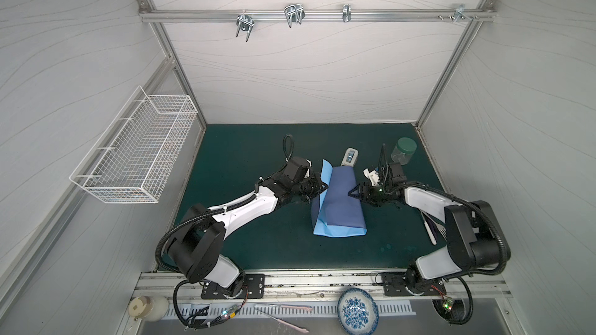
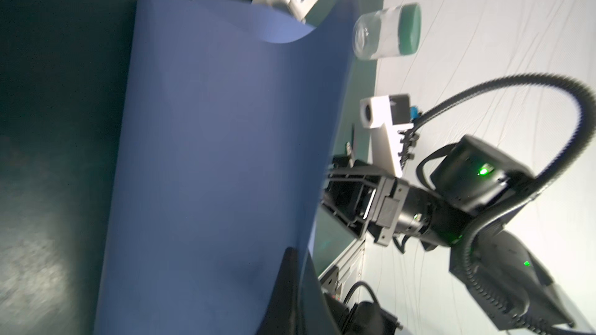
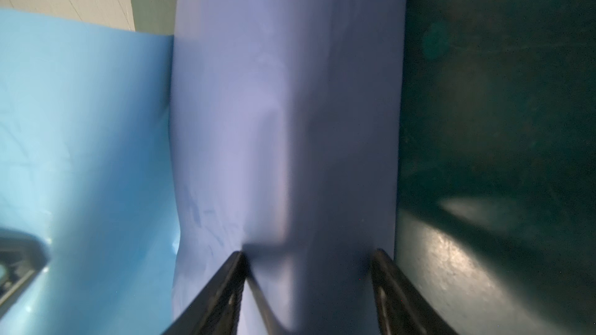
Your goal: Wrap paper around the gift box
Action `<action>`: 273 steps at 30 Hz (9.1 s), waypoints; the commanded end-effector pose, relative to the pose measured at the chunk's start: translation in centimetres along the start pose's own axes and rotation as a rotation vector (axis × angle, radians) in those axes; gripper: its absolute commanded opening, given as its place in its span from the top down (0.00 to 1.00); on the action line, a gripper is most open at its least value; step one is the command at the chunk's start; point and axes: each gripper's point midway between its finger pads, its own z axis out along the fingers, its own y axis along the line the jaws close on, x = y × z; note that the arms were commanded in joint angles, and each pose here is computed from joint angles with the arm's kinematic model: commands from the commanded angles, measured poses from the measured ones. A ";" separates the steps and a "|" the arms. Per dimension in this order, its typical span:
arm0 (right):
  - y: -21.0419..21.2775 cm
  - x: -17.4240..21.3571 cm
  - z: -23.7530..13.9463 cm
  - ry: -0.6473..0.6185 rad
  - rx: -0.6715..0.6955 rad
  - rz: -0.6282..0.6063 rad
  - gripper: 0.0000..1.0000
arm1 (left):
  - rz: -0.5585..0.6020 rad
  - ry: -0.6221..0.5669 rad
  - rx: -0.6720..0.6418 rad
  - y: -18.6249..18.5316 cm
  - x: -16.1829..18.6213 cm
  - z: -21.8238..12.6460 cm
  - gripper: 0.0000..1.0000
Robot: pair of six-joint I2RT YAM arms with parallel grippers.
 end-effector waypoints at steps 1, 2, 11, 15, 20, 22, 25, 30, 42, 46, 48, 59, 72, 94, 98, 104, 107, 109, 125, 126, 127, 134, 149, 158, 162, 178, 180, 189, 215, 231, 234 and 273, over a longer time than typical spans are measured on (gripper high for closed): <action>-2.7 1.7 0.9 0.046 0.117 0.043 0.38 | -0.016 -0.073 0.078 -3.3 -1.6 -0.4 1.00; -2.7 1.7 0.9 0.046 0.117 0.043 0.38 | -0.019 -0.066 0.073 -3.2 -1.5 -0.3 0.99; -2.6 1.7 0.8 0.047 0.116 0.043 0.38 | -0.005 0.049 -0.077 0.8 0.8 0.0 0.95; -2.6 1.6 0.8 0.044 0.114 0.041 0.38 | 0.029 0.092 -0.182 3.9 1.4 -1.2 0.92; -2.5 1.6 0.9 0.047 0.110 0.043 0.38 | 0.027 0.090 -0.247 6.9 0.9 -2.7 0.92; -2.5 1.6 0.8 0.047 0.112 0.043 0.38 | 0.024 0.082 -0.262 7.9 0.5 -3.3 0.90; -2.5 1.6 0.8 0.044 0.113 0.039 0.38 | 0.017 0.083 -0.293 9.6 0.1 -3.8 0.89; -2.7 1.7 0.8 0.044 0.115 0.042 0.38 | -0.003 0.127 -0.289 11.0 0.7 -3.0 0.89; -2.6 1.7 0.8 0.044 0.113 0.039 0.38 | -0.161 0.106 0.029 4.1 -0.6 -4.0 1.00; -2.6 1.7 0.8 0.043 0.112 0.042 0.38 | -0.236 0.103 0.126 1.5 -0.8 -3.7 1.00; -2.6 1.7 0.9 0.043 0.112 0.042 0.38 | -0.267 0.096 0.160 0.6 -1.0 -3.5 1.00; -2.5 1.7 0.9 0.043 0.111 0.038 0.39 | -0.316 0.034 0.214 -2.6 -1.5 -1.0 1.00; -2.3 1.7 0.9 0.044 0.108 0.035 0.39 | -0.197 -0.007 0.088 -3.2 -0.9 2.9 1.00; -2.0 1.6 0.7 0.044 0.102 0.027 0.39 | -0.192 0.084 0.026 -0.5 1.3 9.1 1.00; -2.0 1.6 0.7 0.043 0.100 0.028 0.39 | -0.196 0.088 0.021 0.0 1.5 9.5 1.00; -1.8 1.5 0.5 0.040 0.098 0.023 0.39 | -0.186 0.103 0.030 -0.1 1.6 9.9 1.00; -1.7 1.5 0.5 0.041 0.097 0.024 0.39 | -0.197 0.112 0.042 -0.1 1.7 10.2 1.00; -1.7 1.5 0.5 0.040 0.096 0.024 0.39 | -0.200 0.114 0.044 0.0 1.8 10.4 1.00; -1.8 1.5 0.6 0.043 0.097 0.027 0.39 | -0.246 0.148 0.114 -0.8 2.7 12.3 1.00; -1.8 1.5 0.6 0.043 0.098 0.026 0.39 | -0.246 0.149 0.113 -0.7 2.7 12.4 1.00; -1.8 1.5 0.6 0.042 0.098 0.026 0.39 | -0.247 0.150 0.109 -0.6 2.8 12.5 1.00; -1.8 1.5 0.6 0.042 0.095 0.025 0.39 | -0.260 0.149 0.161 -0.9 2.9 13.2 1.00; -1.6 1.4 0.6 0.036 0.091 0.021 0.39 | -0.300 0.166 0.145 2.2 4.7 14.1 1.00; -1.7 1.4 0.6 0.038 0.094 0.020 0.39 | -0.277 0.174 0.192 1.6 5.1 14.0 1.00; -1.7 1.4 0.5 0.037 0.097 0.020 0.39 | -0.239 0.178 0.193 0.8 5.1 13.6 1.00; -0.5 0.2 -0.8 -0.004 0.095 -0.005 0.37 | -0.303 0.152 0.088 7.6 6.8 13.7 1.00; -0.3 0.0 -1.0 -0.012 0.094 -0.009 0.37 | -0.296 0.155 0.076 7.9 6.9 13.6 0.96; 0.4 -0.8 -1.8 -0.036 0.094 -0.020 0.35 | -0.284 0.165 0.043 8.5 7.2 13.4 0.75; 1.6 -2.0 -5.9 -0.164 0.016 0.002 0.11 | -0.243 0.163 0.031 8.0 7.0 13.1 0.56; -3.3 -0.1 -1.0 -0.071 0.119 0.083 0.27 | -0.202 0.139 0.065 5.4 5.8 12.8 0.54; -4.1 0.8 -0.7 -0.058 0.134 0.095 0.29 | -0.170 0.111 0.086 3.8 4.7 12.2 0.52; -1.9 2.2 0.3 -0.025 0.074 0.080 0.39 | 0.065 0.134 -0.264 9.3 2.3 7.0 0.37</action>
